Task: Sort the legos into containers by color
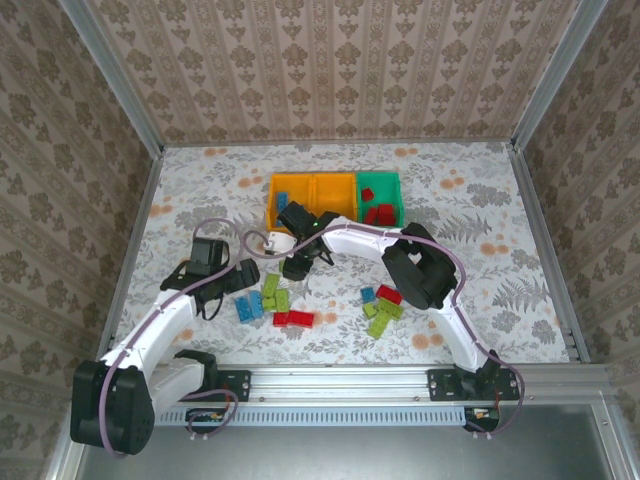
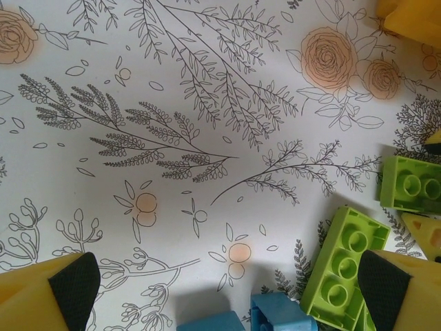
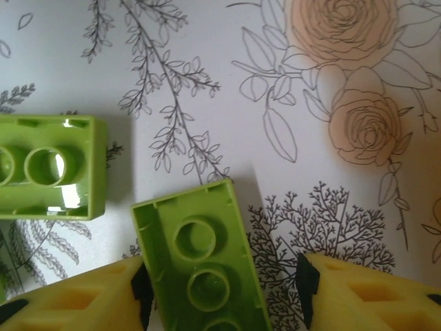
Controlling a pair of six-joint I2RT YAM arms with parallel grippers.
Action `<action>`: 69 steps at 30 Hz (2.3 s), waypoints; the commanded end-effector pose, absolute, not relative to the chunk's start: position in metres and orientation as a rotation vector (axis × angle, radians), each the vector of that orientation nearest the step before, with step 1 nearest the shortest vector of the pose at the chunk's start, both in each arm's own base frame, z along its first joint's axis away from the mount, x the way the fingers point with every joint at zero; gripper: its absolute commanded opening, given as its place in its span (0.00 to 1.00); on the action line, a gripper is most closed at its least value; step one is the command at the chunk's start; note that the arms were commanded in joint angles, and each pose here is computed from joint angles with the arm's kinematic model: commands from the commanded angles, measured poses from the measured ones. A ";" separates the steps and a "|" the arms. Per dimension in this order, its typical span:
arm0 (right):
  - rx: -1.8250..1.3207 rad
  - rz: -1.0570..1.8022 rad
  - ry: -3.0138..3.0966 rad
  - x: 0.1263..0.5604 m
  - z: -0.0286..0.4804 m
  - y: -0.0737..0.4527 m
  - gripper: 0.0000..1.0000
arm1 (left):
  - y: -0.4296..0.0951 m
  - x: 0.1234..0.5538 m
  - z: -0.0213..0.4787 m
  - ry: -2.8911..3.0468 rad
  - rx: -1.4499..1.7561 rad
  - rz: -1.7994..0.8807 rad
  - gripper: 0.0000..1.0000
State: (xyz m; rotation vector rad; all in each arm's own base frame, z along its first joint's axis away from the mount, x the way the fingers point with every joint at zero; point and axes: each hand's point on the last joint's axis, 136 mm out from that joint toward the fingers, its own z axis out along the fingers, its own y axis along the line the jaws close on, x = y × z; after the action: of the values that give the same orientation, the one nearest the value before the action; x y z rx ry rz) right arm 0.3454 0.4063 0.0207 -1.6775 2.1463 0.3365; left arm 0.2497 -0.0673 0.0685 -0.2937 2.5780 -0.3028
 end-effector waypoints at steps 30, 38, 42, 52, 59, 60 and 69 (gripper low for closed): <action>-0.395 0.329 2.464 0.448 0.126 0.287 0.31 | -0.123 0.269 0.066 2.661 0.113 -0.215 1.00; -0.208 0.241 2.605 0.472 0.098 0.272 0.34 | -0.138 0.282 0.052 2.727 0.159 -0.245 0.99; -0.174 0.188 2.627 0.477 0.093 0.268 0.37 | -0.143 0.286 0.047 2.749 0.157 -0.262 0.96; -0.147 0.189 2.645 0.473 0.094 0.264 0.54 | -0.150 0.283 0.040 2.774 0.185 -0.300 0.90; -0.118 0.264 2.604 0.464 0.114 0.264 0.57 | -0.160 0.278 0.036 2.797 0.233 -0.308 0.86; -0.115 0.269 2.598 0.462 0.117 0.263 0.57 | -0.160 0.277 0.035 2.802 0.244 -0.303 0.84; -0.081 0.262 2.566 0.449 0.135 0.244 0.61 | -0.159 0.267 0.030 2.824 0.329 -0.243 0.82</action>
State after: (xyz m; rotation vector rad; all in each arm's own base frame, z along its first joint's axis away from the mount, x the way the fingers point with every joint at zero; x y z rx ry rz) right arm 0.4490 0.2525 0.1155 -0.1253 2.6089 0.2498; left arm 0.2683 -0.1605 0.0302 0.2798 2.8128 -0.2775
